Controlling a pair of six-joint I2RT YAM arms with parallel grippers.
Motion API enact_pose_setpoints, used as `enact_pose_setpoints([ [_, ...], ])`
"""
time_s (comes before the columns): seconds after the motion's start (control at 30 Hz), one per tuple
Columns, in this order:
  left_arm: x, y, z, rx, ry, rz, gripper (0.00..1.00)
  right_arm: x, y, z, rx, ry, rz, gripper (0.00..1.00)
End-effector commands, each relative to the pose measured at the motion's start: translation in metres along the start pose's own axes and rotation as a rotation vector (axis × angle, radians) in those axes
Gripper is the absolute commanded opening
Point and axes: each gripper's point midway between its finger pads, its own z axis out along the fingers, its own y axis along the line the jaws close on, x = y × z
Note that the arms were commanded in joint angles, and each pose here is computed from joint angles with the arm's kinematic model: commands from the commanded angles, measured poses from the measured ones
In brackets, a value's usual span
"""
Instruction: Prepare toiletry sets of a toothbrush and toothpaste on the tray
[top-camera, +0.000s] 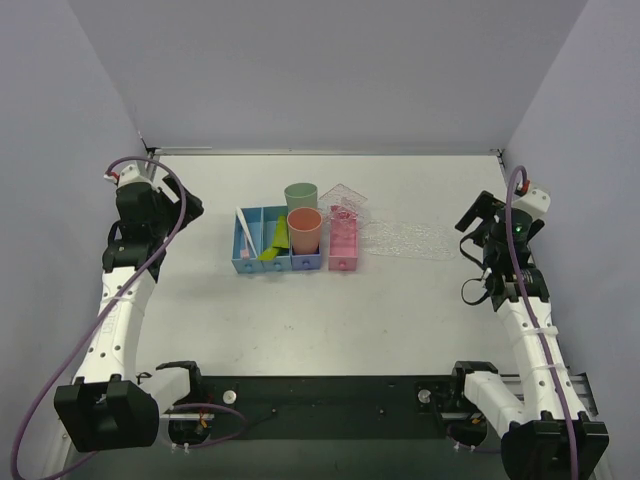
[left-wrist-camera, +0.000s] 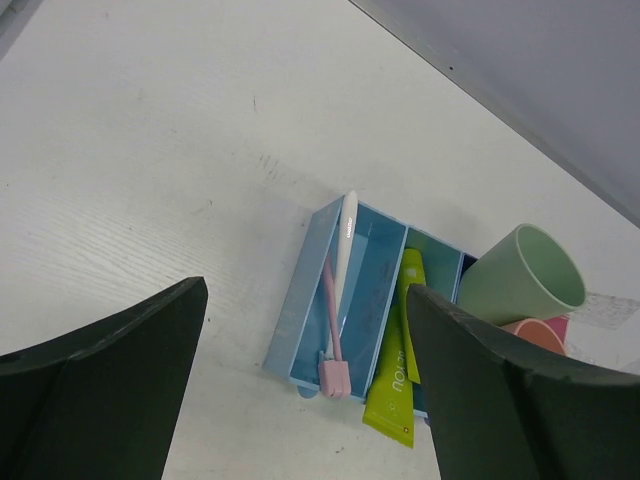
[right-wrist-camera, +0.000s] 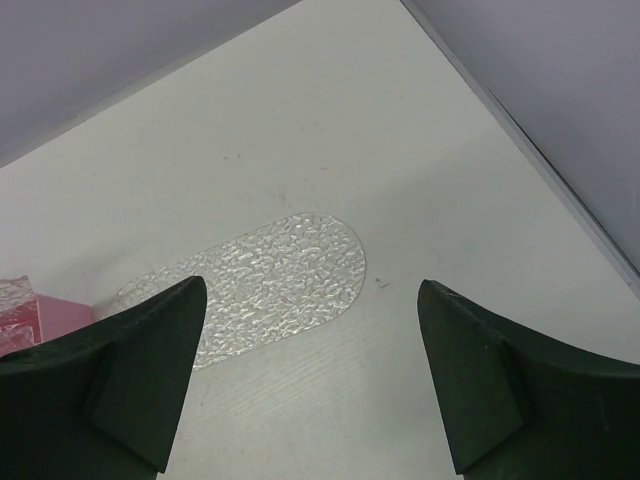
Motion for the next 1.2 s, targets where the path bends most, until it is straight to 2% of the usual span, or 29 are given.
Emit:
enact_pose_setpoints([
  [0.0, -0.023, -0.008, -0.005, 0.017, -0.056, 0.003, 0.92, -0.015, 0.005, 0.000, -0.002, -0.017, 0.015, 0.82],
  [0.3, -0.026, -0.002, -0.006, -0.008, -0.071, 0.025, 0.93, -0.014, 0.007, 0.004, -0.002, 0.001, 0.022, 0.82],
  [0.4, -0.026, 0.004, -0.006, -0.037, -0.076, 0.006, 0.97, -0.013, 0.010, 0.005, -0.012, 0.016, 0.011, 0.82],
  [0.6, -0.031, 0.022, -0.003, -0.061, -0.090, -0.051, 0.97, -0.011, 0.027, 0.009, -0.096, 0.070, -0.048, 0.76],
  [0.7, -0.030, 0.019, -0.002, -0.044, -0.079, -0.008, 0.96, -0.008, 0.044, 0.012, -0.160, 0.126, -0.084, 0.71],
  [0.77, -0.032, 0.014, -0.003, -0.022, -0.077, 0.051, 0.91, -0.011, 0.054, 0.013, -0.207, 0.144, -0.129, 0.69],
  [0.87, -0.031, 0.003, -0.002, -0.019, -0.069, 0.126, 0.88, -0.002, 0.088, 0.011, -0.300, 0.198, -0.260, 0.67],
  [0.97, -0.012, -0.033, 0.000, 0.030, -0.031, 0.232, 0.87, 0.024, 0.121, 0.009, -0.405, 0.288, -0.399, 0.67],
  [1.07, 0.025, -0.087, 0.002, 0.130, 0.034, 0.313, 0.86, 0.038, 0.153, 0.008, -0.481, 0.339, -0.455, 0.63],
  [1.17, 0.071, -0.129, 0.008, 0.221, 0.143, 0.331, 0.85, 0.039, 0.176, 0.006, -0.491, 0.299, -0.466, 0.62],
])
